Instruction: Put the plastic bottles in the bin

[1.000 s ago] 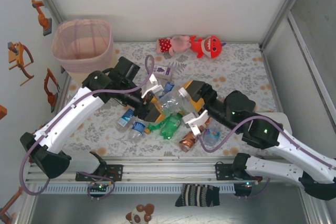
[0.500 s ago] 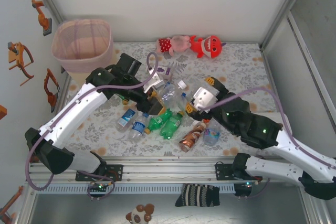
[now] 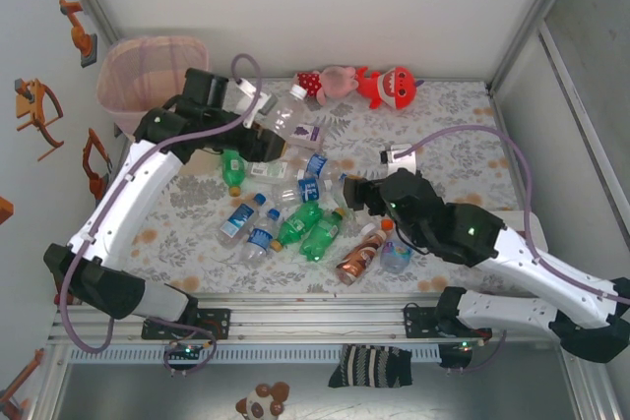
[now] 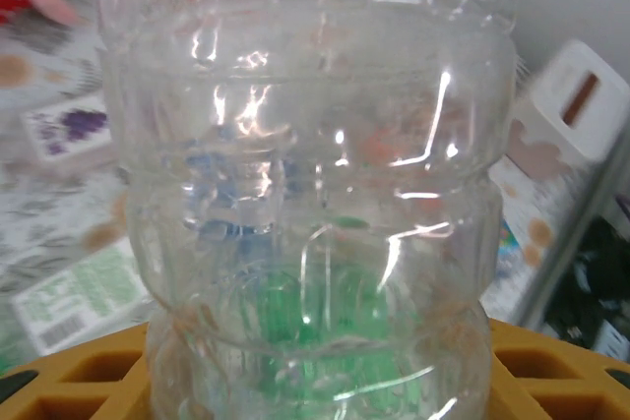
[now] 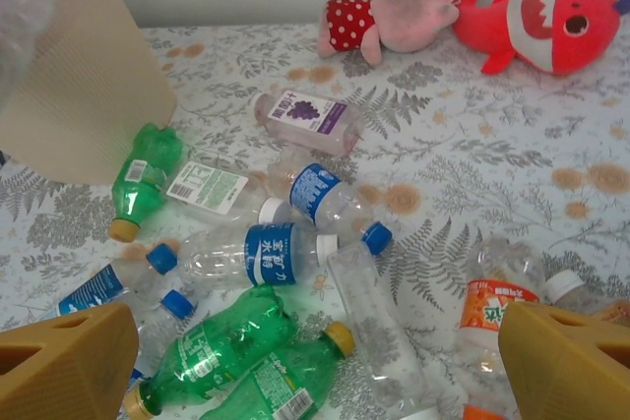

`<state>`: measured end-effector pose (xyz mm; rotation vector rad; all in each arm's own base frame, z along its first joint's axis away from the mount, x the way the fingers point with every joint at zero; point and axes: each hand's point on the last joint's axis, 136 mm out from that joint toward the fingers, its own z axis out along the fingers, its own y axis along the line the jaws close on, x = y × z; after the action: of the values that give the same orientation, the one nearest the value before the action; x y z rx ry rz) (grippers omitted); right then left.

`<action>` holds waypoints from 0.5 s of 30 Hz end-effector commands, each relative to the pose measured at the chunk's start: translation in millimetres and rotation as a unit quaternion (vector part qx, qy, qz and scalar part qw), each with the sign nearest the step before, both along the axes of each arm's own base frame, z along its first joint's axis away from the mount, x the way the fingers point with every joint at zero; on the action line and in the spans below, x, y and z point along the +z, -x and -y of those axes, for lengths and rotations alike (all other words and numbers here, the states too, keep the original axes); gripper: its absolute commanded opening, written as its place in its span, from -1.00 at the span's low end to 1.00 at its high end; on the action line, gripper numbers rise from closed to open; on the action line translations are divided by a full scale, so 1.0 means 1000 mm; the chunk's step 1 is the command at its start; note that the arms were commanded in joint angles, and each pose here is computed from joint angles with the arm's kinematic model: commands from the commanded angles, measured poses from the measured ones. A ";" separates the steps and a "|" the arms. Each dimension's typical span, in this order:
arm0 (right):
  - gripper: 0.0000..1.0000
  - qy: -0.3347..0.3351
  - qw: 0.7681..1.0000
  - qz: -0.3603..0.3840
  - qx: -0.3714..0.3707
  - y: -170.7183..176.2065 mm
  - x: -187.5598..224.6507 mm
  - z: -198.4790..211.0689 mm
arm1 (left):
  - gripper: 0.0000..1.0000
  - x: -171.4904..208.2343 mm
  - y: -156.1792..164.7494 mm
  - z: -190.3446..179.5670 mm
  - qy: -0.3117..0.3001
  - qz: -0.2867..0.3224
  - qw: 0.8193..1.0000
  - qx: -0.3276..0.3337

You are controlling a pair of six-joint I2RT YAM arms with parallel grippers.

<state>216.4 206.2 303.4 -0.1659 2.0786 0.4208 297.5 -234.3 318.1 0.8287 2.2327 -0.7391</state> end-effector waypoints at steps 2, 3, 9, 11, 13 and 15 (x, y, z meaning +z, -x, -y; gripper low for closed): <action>0.86 -0.026 0.999 -0.005 -0.039 -0.001 0.008 0.010 | 0.00 0.035 -0.048 -0.045 0.023 0.045 0.992 0.119; 0.86 -0.026 0.999 -0.002 -0.041 -0.002 0.010 0.012 | 0.00 0.043 -0.056 -0.056 0.027 0.053 0.988 0.139; 0.86 -0.014 0.999 0.014 -0.039 -0.001 0.018 0.017 | 0.00 0.075 -0.094 -0.123 0.012 0.111 0.965 0.236; 0.86 -0.009 0.999 0.014 -0.035 -0.001 0.019 0.016 | 0.00 0.078 -0.105 -0.144 -0.007 0.118 0.957 0.264; 0.86 -0.002 0.999 0.012 -0.034 -0.002 0.018 0.016 | 0.00 0.077 -0.116 -0.165 -0.032 0.115 0.949 0.291; 0.86 0.004 0.999 0.010 -0.034 -0.002 0.017 0.015 | 0.00 0.074 -0.128 -0.188 -0.066 0.114 0.939 0.319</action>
<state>215.9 196.3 309.3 -0.1266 2.0840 0.3964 413.0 -76.4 401.1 0.2365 2.1064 -0.3206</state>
